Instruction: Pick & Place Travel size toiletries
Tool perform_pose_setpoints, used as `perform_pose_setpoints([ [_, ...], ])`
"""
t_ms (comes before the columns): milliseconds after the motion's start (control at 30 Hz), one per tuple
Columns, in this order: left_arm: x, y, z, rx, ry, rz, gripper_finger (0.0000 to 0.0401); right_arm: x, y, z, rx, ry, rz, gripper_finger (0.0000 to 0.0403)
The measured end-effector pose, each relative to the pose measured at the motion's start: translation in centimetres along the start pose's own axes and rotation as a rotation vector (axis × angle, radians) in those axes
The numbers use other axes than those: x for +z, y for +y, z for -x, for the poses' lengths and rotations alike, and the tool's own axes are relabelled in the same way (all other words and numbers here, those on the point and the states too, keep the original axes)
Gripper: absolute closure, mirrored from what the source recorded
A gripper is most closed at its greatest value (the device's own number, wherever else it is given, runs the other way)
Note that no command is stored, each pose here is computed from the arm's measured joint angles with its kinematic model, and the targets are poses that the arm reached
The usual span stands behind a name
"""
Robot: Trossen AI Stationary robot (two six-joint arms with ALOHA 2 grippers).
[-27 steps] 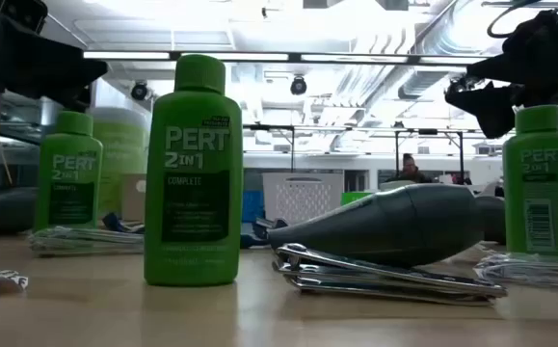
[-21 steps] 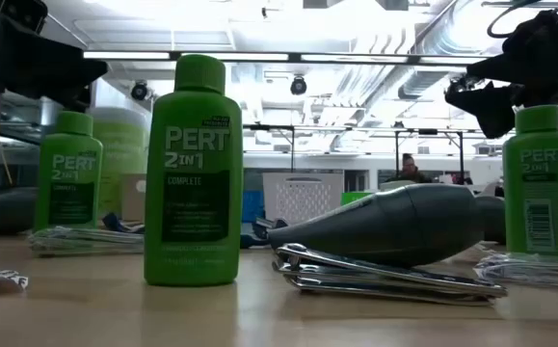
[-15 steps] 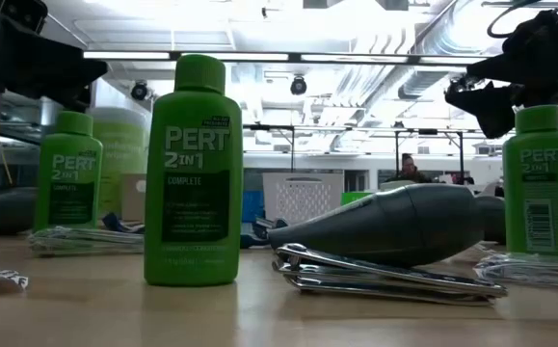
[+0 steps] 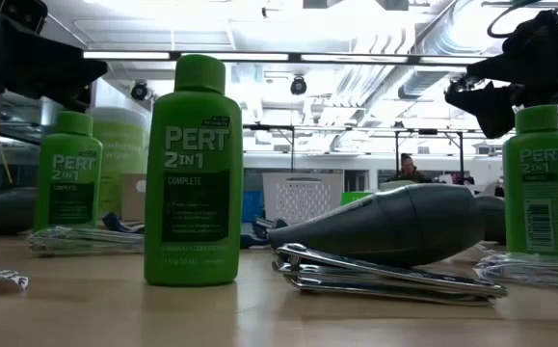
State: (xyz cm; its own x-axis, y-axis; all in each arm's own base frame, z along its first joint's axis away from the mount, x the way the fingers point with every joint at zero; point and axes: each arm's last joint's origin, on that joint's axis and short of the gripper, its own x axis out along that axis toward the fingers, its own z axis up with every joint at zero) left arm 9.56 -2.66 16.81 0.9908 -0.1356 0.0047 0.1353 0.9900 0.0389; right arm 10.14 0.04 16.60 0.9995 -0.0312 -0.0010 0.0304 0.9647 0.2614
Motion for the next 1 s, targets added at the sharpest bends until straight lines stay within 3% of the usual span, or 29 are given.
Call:
perform_pose_setpoints([
  [633, -0.01, 0.0, 0.0, 0.0, 0.0, 0.0, 0.0233, 0.36, 0.1, 0.01, 0.01, -0.036, -0.006, 0.0141],
  [867, 0.0, 0.0, 0.0, 0.002, 0.0, -0.035, 0.0233, 0.8, 0.31, 0.04, 0.065, -0.069, -0.279, 0.0141],
  [1000, 0.01, 0.05, 0.0, 0.017, 0.0, -0.04, 0.0233, 0.82, 0.2, 0.04, 0.028, -0.084, -0.315, 0.0141],
])
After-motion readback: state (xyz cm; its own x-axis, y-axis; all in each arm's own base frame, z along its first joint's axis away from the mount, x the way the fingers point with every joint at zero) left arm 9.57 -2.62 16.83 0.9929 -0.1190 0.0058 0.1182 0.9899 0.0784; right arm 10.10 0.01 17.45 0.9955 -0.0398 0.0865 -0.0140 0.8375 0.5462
